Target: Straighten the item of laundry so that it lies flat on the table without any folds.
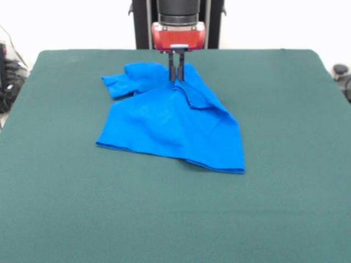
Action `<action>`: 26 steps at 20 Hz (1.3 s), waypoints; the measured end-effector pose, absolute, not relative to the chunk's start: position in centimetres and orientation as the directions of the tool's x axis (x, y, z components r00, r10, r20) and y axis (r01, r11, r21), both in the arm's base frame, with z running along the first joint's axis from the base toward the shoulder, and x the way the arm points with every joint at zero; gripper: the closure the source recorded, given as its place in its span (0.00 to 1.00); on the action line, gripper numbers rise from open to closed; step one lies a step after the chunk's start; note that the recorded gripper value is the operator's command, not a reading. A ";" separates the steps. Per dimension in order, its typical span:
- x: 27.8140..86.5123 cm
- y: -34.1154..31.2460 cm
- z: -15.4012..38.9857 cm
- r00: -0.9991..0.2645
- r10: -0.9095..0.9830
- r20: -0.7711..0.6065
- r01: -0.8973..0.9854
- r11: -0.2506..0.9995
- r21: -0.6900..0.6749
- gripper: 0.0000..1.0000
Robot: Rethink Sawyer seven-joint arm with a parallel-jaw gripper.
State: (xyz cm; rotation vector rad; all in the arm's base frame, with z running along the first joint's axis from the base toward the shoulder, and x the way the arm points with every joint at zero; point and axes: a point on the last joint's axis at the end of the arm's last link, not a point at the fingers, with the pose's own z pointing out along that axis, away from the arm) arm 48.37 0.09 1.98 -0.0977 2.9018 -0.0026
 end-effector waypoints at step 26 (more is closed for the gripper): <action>47.4 0.7 4.3 -0.966 -0.059 -0.251 -0.058 0.998 -0.013 0.00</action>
